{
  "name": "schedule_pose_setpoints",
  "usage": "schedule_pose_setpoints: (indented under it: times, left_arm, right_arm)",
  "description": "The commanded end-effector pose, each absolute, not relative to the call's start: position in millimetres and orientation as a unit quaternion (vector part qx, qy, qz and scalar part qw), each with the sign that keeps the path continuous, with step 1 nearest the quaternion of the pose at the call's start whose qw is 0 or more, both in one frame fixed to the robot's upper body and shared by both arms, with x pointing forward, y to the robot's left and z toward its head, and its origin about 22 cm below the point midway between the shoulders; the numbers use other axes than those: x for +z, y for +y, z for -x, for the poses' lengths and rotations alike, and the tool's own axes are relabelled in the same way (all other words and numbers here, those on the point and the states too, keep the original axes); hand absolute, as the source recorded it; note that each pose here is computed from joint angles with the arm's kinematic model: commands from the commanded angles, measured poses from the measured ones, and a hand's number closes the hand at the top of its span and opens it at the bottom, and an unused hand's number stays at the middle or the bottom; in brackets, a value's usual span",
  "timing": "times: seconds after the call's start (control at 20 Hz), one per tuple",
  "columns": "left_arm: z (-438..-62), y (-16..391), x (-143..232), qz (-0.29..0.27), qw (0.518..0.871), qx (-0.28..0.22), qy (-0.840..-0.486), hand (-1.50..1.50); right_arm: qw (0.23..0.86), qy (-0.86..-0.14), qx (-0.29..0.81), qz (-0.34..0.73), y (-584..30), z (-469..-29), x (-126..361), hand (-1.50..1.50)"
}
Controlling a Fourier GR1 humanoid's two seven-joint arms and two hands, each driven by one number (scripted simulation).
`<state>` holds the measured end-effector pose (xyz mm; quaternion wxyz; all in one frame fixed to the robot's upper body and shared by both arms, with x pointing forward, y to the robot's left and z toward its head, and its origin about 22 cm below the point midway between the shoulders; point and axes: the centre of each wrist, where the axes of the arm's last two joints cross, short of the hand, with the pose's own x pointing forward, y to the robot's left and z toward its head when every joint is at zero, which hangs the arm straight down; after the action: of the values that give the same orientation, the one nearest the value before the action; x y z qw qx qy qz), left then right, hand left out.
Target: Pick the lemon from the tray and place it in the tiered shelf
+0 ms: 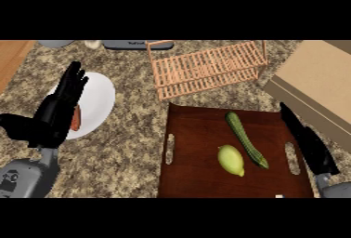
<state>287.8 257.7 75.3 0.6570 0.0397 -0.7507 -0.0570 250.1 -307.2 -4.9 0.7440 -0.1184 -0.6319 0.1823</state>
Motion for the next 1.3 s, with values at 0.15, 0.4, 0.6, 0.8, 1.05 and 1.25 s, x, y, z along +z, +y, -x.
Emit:
schedule_pose_setpoints:
  times: [0.15,0.4,0.6,0.8,1.05,1.25]
  left_arm:
    - [-261.7,283.9,21.9,-0.081,0.73,-0.083,-0.673,0.0]
    - [-229.2,266.6,-24.4,-0.064,0.783,-0.115,-0.608,0.0]
    - [-230.1,277.0,-32.3,-0.061,0.781,-0.126,-0.609,0.0]
    - [-230.1,270.6,-37.4,-0.054,0.781,-0.123,-0.61,0.0]
    - [-218.0,257.8,-30.9,-0.053,0.787,-0.122,-0.602,0.0]
    - [-225.8,275.7,-40.4,-0.054,0.784,-0.124,-0.605,0.0]
  right_arm:
    - [0.623,-0.76,0.06,0.174,-345.0,-232.0,6.0,-1.5]
    - [0.614,-0.739,-0.077,0.268,-364.9,-200.4,-44.0,1.5]
    - [0.557,-0.82,-0.102,0.081,-330.6,-213.8,-55.7,-1.5]
    - [0.51,-0.86,-0.007,0.029,-347.4,-187.6,-61.1,-1.5]
    - [0.526,-0.846,0.084,0.028,-329.5,-157.0,-43.6,-1.5]
    - [0.581,-0.779,0.22,0.081,-340.8,-150.5,-9.8,-1.5]
